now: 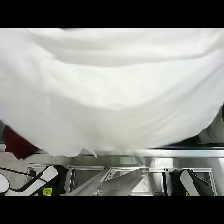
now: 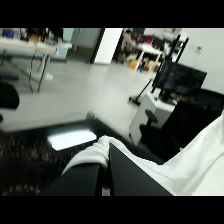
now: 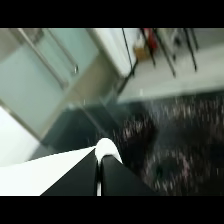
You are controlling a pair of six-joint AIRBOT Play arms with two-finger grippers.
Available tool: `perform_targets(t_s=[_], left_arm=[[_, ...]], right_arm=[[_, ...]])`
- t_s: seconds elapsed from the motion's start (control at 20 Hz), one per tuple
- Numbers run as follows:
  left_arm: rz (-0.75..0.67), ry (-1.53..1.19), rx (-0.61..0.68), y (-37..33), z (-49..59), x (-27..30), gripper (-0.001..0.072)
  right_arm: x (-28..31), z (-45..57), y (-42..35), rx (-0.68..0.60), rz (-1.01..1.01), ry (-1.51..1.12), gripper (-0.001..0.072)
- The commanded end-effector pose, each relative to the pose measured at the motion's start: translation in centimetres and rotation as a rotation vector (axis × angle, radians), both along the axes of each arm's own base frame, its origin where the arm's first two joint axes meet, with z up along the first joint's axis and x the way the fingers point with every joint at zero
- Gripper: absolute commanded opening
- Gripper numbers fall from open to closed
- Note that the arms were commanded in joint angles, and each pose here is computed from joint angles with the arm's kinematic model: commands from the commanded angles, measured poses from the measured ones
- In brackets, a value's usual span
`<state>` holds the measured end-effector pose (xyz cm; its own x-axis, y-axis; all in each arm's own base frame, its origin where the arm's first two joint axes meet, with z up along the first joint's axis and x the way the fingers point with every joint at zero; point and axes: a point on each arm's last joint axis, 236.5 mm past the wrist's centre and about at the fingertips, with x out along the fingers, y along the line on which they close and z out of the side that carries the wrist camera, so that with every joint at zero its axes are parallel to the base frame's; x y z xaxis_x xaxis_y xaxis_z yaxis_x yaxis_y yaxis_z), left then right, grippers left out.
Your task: Fold the shirts.
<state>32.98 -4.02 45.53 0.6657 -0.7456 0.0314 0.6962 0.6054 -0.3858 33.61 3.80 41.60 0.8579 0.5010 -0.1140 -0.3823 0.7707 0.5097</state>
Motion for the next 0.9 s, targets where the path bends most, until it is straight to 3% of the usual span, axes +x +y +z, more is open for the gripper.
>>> perform_targets(t_s=[0.0, 0.15, 0.25, 0.55, 0.7, 0.85], left_arm=[[0.014, 0.387, 0.216, -2.2, -16.1, 8.7, 0.0032], [0.050, 0.646, 0.320, -2.2, -30.2, 14.0, 0.0032], [0.069, 0.751, 0.316, -1.5, -37.6, 17.0, 0.0032], [0.021, 0.786, 0.328, -2.3, -45.7, 24.1, 0.0023], [-0.014, 0.834, 0.323, -2.5, -45.7, 24.4, 0.0014], [-0.005, 0.934, 0.377, -1.6, -47.1, 22.7, 0.0013]], right_arm=[[6.7, -15.3, -1.0, -0.079, -0.024, 0.339, 0.0017], [11.2, -29.6, -3.6, -0.070, -0.069, 0.592, 0.0017], [13.5, -36.6, -4.0, -0.037, -0.035, 0.690, 0.0016], [20.7, -45.5, -3.1, 0.198, 0.034, 0.689, 0.0017], [22.5, -45.5, -3.5, 0.160, 0.080, 0.678, 0.0016], [22.4, -46.6, -5.5, 0.006, 0.051, 0.717, 0.0016]])
